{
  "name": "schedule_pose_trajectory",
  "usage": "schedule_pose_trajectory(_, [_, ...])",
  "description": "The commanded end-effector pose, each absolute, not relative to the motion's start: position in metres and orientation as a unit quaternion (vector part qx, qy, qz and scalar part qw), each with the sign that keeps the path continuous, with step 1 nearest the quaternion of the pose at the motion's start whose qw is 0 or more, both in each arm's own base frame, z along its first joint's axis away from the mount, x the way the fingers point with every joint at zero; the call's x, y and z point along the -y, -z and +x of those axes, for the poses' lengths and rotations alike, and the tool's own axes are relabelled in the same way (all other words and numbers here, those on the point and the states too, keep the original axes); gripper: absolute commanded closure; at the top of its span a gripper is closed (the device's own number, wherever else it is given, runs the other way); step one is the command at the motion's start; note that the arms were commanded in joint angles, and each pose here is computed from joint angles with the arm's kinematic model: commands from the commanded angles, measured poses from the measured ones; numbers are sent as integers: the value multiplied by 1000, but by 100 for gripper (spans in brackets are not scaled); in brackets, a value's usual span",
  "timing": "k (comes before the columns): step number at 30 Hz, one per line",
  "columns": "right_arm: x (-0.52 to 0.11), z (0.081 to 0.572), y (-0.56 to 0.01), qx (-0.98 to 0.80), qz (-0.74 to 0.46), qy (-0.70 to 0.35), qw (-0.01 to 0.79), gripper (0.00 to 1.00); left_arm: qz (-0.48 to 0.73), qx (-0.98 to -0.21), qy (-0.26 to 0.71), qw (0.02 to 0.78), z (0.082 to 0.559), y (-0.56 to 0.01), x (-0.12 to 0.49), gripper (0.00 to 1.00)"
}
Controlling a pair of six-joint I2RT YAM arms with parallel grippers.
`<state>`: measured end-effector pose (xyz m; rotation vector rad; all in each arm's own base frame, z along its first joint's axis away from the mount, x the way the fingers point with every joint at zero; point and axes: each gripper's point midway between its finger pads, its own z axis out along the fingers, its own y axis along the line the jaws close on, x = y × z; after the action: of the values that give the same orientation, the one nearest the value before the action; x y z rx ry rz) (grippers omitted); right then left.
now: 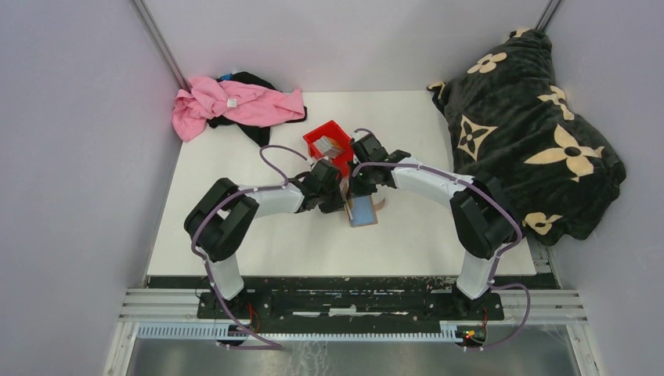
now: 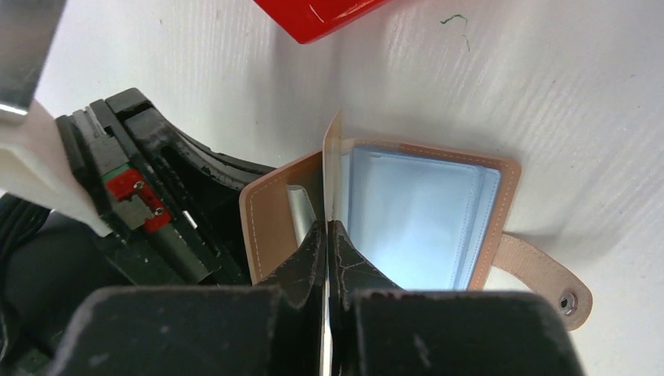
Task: Put the credit cards into the card holder
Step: Open the card holder at the center of the board.
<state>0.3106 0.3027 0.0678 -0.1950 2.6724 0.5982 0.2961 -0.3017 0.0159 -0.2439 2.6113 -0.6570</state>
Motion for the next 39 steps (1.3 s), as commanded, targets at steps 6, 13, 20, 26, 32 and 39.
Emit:
schedule_pose_trajectory(6, [-310,307,-108,-938,-93,-242,229,99,-56,-955,231,176,267,10,287,97])
schedule_pose_trajectory(13, [-310,295,-97,-941,-91,-245,217,99,-63,-958,227,166,258,18,279,97])
schedule_pose_trajectory(20, [-310,279,-90,-939,-89,-257,213,99,-65,-961,217,158,256,27,274,97])
schedule_pose_trajectory(26, [-311,270,-92,-935,-96,-259,222,99,-63,-967,197,150,251,36,265,97])
schedule_pose_trajectory(32, [-314,269,-74,-940,-107,-238,220,99,-70,-968,191,148,246,36,259,97])
schedule_pose_trajectory(39, [-309,270,-49,-947,-115,-199,225,99,-72,-969,172,161,248,18,250,95])
